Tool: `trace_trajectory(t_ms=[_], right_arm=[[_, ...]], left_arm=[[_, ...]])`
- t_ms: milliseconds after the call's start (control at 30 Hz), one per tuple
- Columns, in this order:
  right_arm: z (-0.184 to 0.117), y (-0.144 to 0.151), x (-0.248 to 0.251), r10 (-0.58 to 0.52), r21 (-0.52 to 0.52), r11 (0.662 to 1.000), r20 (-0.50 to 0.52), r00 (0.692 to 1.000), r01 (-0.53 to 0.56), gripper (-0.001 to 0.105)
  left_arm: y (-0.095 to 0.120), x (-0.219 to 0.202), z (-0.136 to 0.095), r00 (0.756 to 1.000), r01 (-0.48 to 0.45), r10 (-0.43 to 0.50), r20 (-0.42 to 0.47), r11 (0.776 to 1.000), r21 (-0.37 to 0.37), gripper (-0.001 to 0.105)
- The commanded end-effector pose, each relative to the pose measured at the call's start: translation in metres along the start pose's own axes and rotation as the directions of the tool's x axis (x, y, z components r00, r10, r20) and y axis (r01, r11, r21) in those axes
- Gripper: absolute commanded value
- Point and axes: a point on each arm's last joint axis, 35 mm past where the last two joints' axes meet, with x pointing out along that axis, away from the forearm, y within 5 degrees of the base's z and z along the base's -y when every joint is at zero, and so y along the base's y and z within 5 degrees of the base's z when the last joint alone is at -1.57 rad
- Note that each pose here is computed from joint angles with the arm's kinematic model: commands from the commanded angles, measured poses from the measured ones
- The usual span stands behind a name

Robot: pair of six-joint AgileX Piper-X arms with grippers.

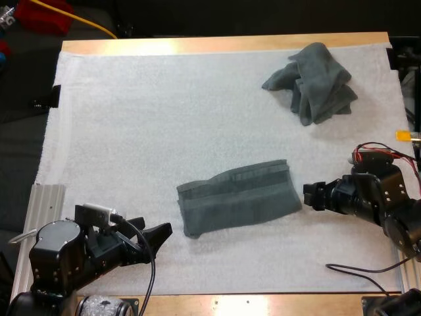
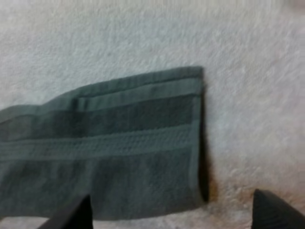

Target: Pick towel from pile, fold and stack

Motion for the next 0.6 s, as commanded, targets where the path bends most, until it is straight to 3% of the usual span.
trace_trajectory(t_ms=[0,200,400,567], right_arm=[[0.001,-0.002,0.001,-0.010,-0.018,1.000,-0.013,1.000,0.009,0.066],[0.002,-0.025,0.019,-0.007,0.047,0.999,-0.075,0.997,0.011,0.066],[0.004,-0.054,0.035,0.112,0.162,0.982,-0.082,0.990,-0.098,0.066],[0.005,-0.074,0.057,0.240,0.245,0.944,-0.056,0.969,-0.220,0.066]], left_arm=[[-0.001,-0.002,0.000,1.000,-0.011,0.011,0.012,1.000,0.010,0.070],[-0.001,-0.002,0.000,1.000,-0.008,0.008,0.002,1.000,0.005,0.070],[0.001,-0.002,-0.004,0.999,-0.026,0.026,-0.027,1.000,-0.017,0.070],[0.002,-0.002,-0.005,0.999,-0.028,0.028,-0.031,0.999,-0.020,0.070]])
